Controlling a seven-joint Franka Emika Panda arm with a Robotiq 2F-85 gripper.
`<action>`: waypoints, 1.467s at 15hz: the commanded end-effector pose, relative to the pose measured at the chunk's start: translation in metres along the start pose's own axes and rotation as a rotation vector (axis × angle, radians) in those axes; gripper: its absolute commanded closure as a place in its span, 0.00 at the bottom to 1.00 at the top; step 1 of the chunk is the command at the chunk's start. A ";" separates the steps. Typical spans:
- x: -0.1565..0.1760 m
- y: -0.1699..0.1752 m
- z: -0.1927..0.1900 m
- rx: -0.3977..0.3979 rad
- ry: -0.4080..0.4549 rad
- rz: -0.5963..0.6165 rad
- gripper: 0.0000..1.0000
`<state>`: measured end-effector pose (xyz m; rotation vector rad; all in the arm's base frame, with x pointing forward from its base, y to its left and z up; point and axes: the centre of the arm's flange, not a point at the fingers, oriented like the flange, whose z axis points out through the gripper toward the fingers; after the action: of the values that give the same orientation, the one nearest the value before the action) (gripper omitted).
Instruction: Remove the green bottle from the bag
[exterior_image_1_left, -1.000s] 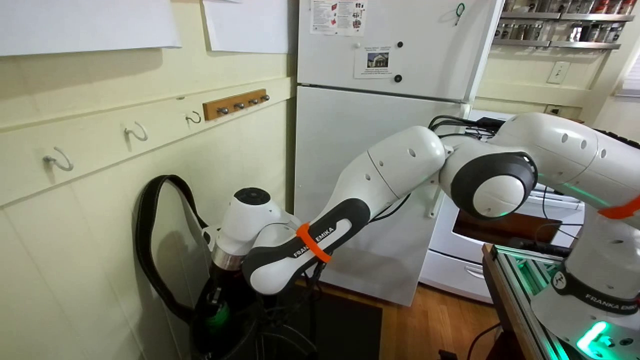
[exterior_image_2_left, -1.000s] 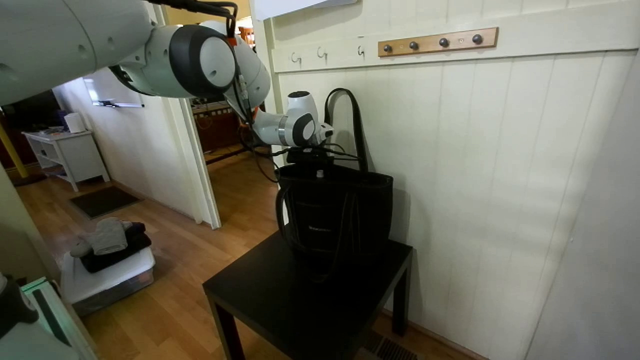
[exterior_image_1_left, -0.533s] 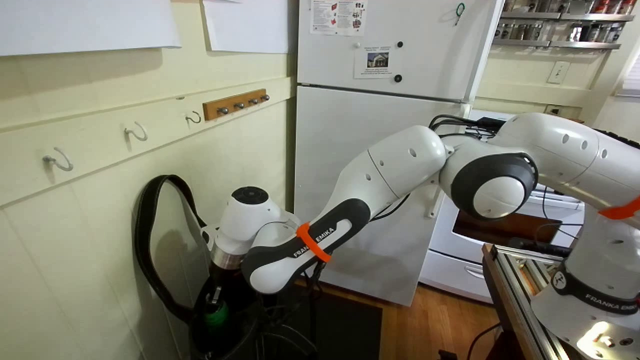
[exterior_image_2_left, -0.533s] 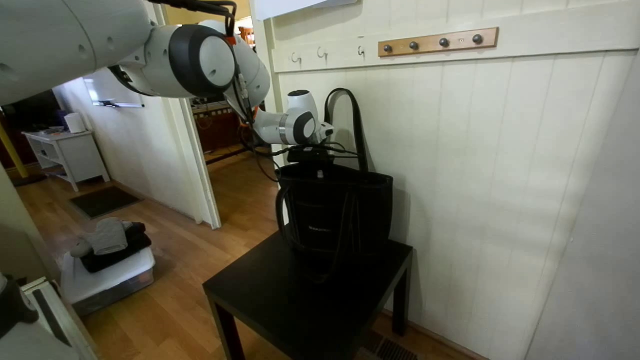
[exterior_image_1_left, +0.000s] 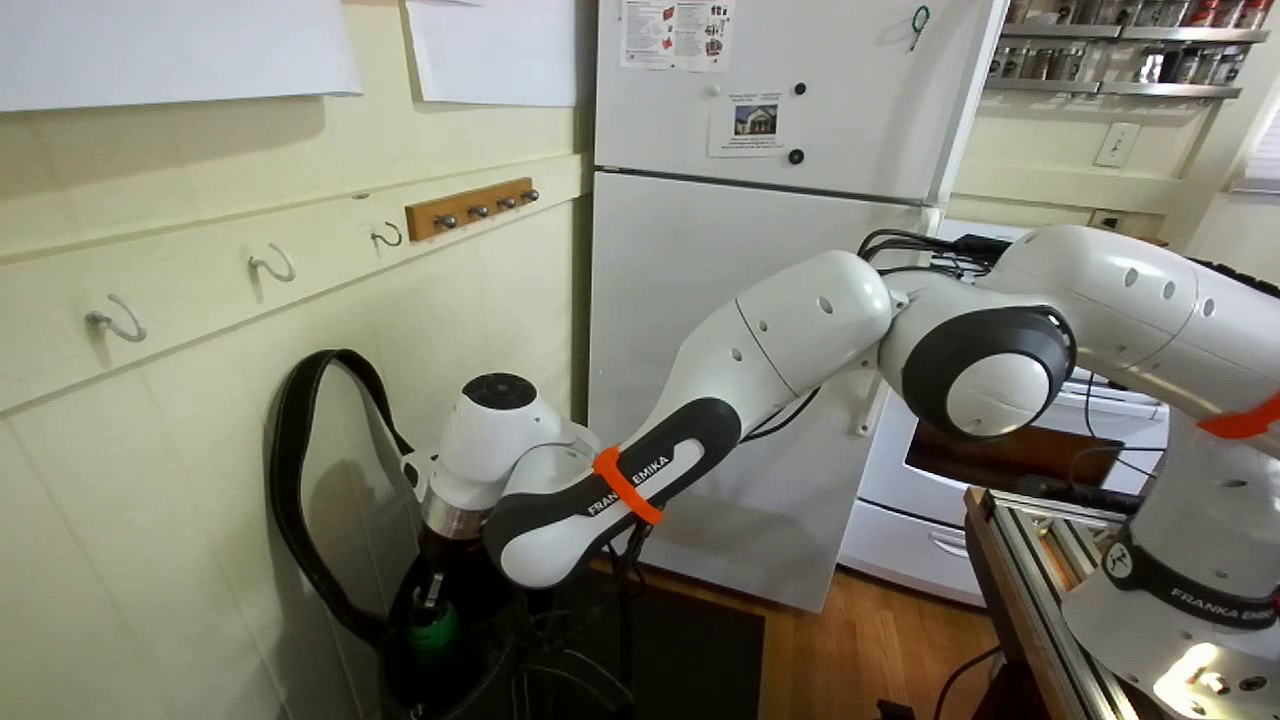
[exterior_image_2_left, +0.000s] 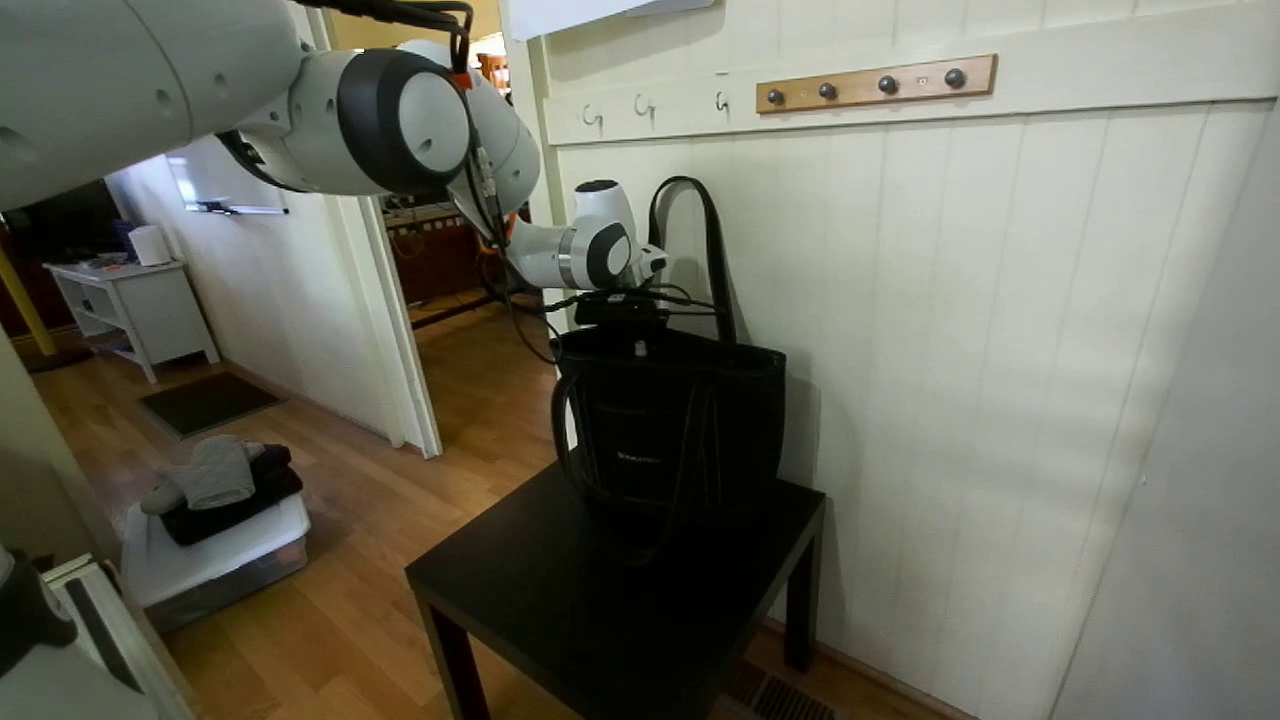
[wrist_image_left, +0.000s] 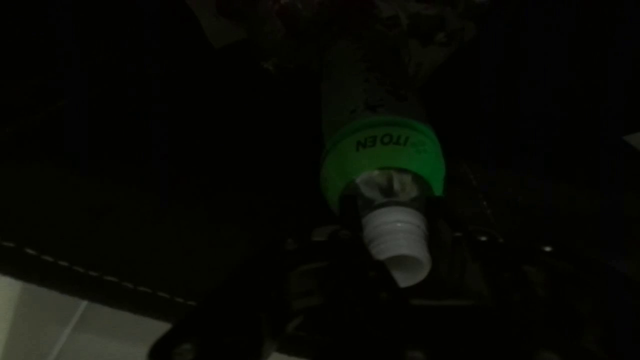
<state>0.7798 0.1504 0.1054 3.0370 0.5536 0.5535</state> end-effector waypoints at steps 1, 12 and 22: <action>0.005 0.002 0.005 -0.002 -0.033 -0.003 0.38; 0.009 0.001 0.001 -0.013 0.005 -0.047 0.87; 0.000 -0.002 -0.052 0.048 -0.005 -0.146 0.88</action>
<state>0.7845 0.1539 0.1281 2.9801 0.7243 0.5763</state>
